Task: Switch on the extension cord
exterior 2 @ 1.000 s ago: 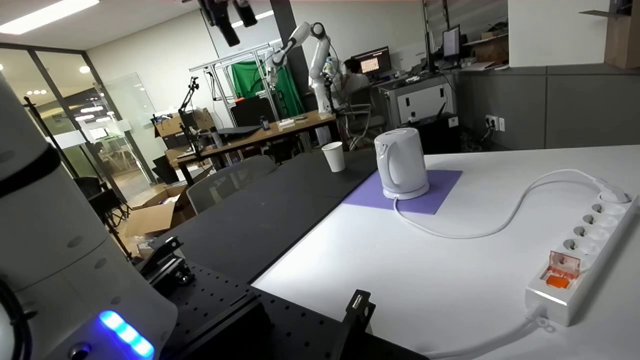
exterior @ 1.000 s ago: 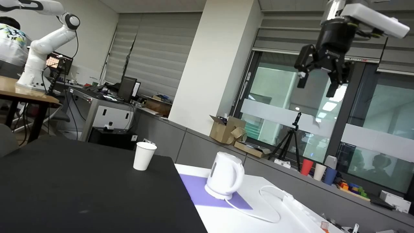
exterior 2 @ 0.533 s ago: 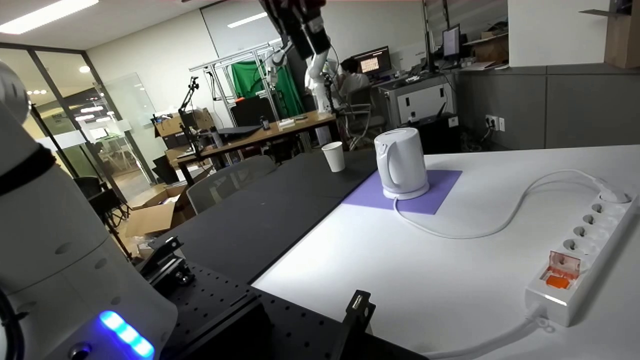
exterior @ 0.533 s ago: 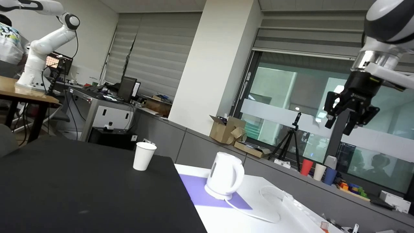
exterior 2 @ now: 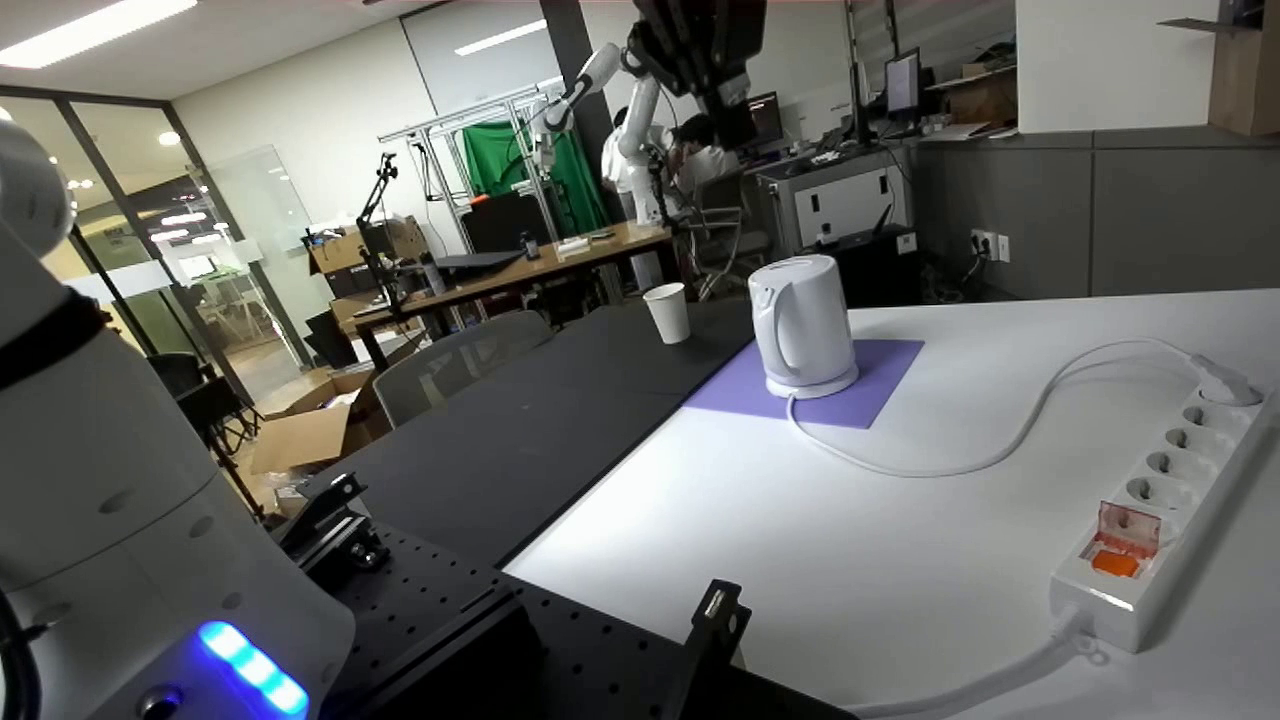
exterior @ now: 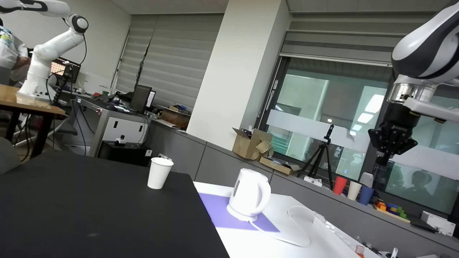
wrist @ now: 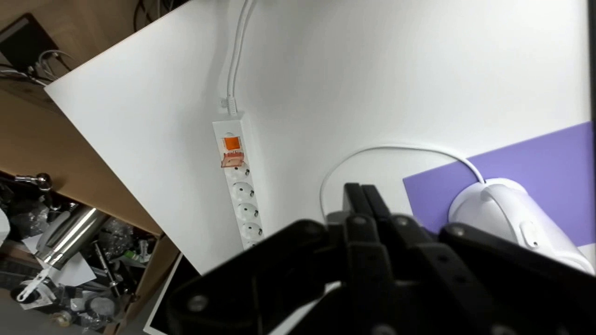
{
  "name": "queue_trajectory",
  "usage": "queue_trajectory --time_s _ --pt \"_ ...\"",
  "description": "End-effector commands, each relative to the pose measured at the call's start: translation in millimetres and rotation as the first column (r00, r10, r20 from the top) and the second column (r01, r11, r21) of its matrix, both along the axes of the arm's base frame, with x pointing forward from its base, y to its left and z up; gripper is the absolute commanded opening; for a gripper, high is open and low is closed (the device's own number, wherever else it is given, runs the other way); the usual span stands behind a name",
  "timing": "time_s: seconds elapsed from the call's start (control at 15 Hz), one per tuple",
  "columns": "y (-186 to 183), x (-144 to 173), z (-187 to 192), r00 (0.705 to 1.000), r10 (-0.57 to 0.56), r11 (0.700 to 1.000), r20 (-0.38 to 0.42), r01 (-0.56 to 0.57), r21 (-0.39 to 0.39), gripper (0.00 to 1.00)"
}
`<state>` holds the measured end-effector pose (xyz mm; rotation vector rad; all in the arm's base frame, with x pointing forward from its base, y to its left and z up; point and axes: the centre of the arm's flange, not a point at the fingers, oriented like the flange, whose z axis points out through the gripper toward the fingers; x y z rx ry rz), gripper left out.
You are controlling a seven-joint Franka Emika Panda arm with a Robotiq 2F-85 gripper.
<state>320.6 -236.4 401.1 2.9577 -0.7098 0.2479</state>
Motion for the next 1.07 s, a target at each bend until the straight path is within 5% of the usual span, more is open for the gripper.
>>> queue_trajectory --time_s 0.0,0.53,0.73,1.0 --pt "-2.0 2.4 -1.1 1.000 0.000 1.000 -0.006 0.000 -0.001 0.02" --pt "-3.2 4.9 -0.3 1.000 0.001 1.000 -0.007 -0.001 -0.004 0.02" --pt "-36.7 4.3 -45.3 0.998 -0.058 0.998 0.008 0.059 -0.039 0.00" --pt "-75.8 -8.2 -102.0 0.983 -0.132 0.987 0.126 0.143 -0.079 0.00"
